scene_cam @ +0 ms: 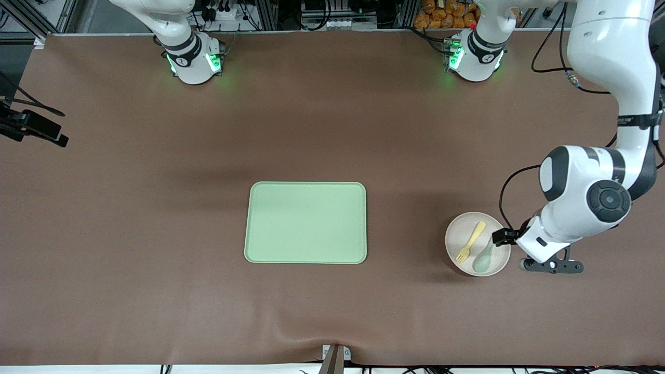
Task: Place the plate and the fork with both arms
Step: 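Move the left gripper down to the white plate's rim, then close the left gripper on the white plate's rim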
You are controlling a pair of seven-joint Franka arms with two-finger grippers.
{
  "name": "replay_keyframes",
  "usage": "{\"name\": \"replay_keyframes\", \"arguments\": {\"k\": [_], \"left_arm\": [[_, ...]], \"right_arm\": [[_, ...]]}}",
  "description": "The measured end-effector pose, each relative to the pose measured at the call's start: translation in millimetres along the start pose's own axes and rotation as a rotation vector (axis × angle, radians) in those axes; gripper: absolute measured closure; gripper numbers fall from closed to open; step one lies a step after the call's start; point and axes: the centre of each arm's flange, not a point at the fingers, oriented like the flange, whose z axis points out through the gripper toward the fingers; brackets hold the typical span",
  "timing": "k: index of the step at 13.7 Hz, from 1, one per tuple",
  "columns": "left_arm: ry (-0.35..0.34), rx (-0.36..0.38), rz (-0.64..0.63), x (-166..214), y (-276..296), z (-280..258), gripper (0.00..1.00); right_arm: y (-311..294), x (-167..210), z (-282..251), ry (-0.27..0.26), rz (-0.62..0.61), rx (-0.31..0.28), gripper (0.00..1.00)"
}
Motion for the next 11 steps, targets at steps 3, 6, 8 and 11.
{"name": "replay_keyframes", "arguments": {"k": [3,6,8,11], "left_arm": [[-0.011,0.0,0.001,0,-3,28,0.0],[-0.015,-0.001,0.009,0,-10,50,0.03],[-0.02,-0.003,0.005,-1,-23,64,0.06],[-0.018,-0.006,-0.002,-1,-32,83,0.13]], "right_arm": [[4,0,0,0.0,-0.004,0.001,0.0],[4,0,0,0.0,-0.031,0.001,0.0],[0,0,0,0.0,-0.048,-0.008,0.0],[-3,0,1,0.0,-0.056,-0.02,0.0]]}}
